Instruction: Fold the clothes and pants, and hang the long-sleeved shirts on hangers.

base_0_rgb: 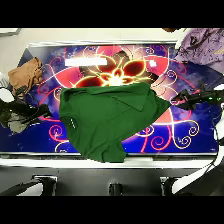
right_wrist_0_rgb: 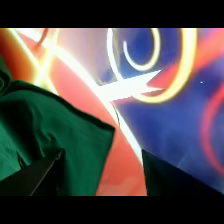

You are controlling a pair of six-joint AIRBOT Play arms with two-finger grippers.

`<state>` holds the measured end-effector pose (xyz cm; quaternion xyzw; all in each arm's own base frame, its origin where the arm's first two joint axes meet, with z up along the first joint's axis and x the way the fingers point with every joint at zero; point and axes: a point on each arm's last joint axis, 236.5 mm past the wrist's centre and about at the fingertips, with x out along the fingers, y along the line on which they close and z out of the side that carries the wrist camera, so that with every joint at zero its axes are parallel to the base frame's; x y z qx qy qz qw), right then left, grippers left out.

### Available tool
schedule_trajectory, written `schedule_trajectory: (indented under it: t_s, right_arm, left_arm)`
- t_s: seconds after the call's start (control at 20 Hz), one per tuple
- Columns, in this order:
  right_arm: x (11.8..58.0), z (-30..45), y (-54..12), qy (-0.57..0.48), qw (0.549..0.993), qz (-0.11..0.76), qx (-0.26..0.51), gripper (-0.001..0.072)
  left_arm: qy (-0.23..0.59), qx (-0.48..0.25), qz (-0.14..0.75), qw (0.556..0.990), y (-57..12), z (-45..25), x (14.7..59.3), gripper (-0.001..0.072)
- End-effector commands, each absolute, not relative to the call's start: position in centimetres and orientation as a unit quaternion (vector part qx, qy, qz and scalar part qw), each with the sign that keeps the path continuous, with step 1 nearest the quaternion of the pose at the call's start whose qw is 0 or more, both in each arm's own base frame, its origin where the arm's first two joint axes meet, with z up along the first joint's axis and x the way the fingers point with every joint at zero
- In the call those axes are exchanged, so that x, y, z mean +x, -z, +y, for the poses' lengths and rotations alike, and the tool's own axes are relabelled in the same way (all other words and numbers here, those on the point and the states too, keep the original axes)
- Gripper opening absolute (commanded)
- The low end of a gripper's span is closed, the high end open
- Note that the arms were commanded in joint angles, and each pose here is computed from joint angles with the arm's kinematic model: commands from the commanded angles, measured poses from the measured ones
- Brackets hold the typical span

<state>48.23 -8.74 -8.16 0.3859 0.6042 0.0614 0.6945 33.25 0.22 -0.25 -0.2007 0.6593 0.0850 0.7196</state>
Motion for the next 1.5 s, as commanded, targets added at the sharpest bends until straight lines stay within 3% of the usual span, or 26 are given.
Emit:
schedule_trajectory:
  t_s: [0.0, 0.1, 0.15, 0.25, 0.35, 0.45, 0.55, 0.8, 1.1, 1.45]
  right_arm:
    - [49.1, -6.4, 9.5, -0.082, 0.691, 0.606, 0.385, 0.0523]
    - [48.7, -5.5, 10.3, -0.083, 0.681, 0.623, 0.376, 0.05]
    - [48.4, -5.3, 10.6, -0.082, 0.678, 0.631, 0.368, 0.0411]
    - [48.3, -5.2, 10.7, -0.081, 0.677, 0.633, 0.366, 0.0343]
    - [48.3, -5.3, 10.7, -0.08, 0.677, 0.634, 0.365, 0.0105]
    - [48.3, -5.2, 10.7, -0.081, 0.677, 0.634, 0.365, 0.0035]
    - [48.3, -5.2, 10.7, -0.082, 0.678, 0.634, 0.364, 0.0031]
    - [48.3, -5.3, 9.9, -0.083, 0.683, 0.63, 0.361, 0.003]
    - [48.1, -5.1, 9.0, -0.088, 0.682, 0.631, 0.359, 0.003]
    - [48.2, -5.2, 8.2, -0.088, 0.688, 0.626, 0.356, 0.003]
  left_arm:
    - [-0.084, -0.2, 0.662, 0.718, 0.3, 0.1, 33.0, 0.0597]
    - [-0.084, -0.2, 0.661, 0.718, 0.3, 0.1, 33.1, 0.0597]
    - [-0.081, -0.207, 0.665, 0.713, 0.2, -0.2, 32.9, 0.0597]
    - [-0.07, -0.228, 0.674, 0.699, 0.2, -1.4, 32.3, 0.0597]
    - [-0.045, -0.248, 0.663, 0.705, 0.2, -2.8, 32.6, 0.0597]
    - [-0.031, -0.272, 0.64, 0.718, 0.7, -3.8, 32.2, 0.0597]
    - [-0.012, -0.311, 0.624, 0.717, 1.7, -5.7, 30.4, 0.0597]
    - [0.04, -0.426, 0.621, 0.657, 3.7, -12.2, 24.0, 0.0597]
    - [0.066, -0.409, 0.676, 0.609, 5.4, -17.0, 19.3, 0.0597]
    - [0.036, -0.405, 0.719, 0.564, 6.9, -19.3, 15.5, 0.0597]
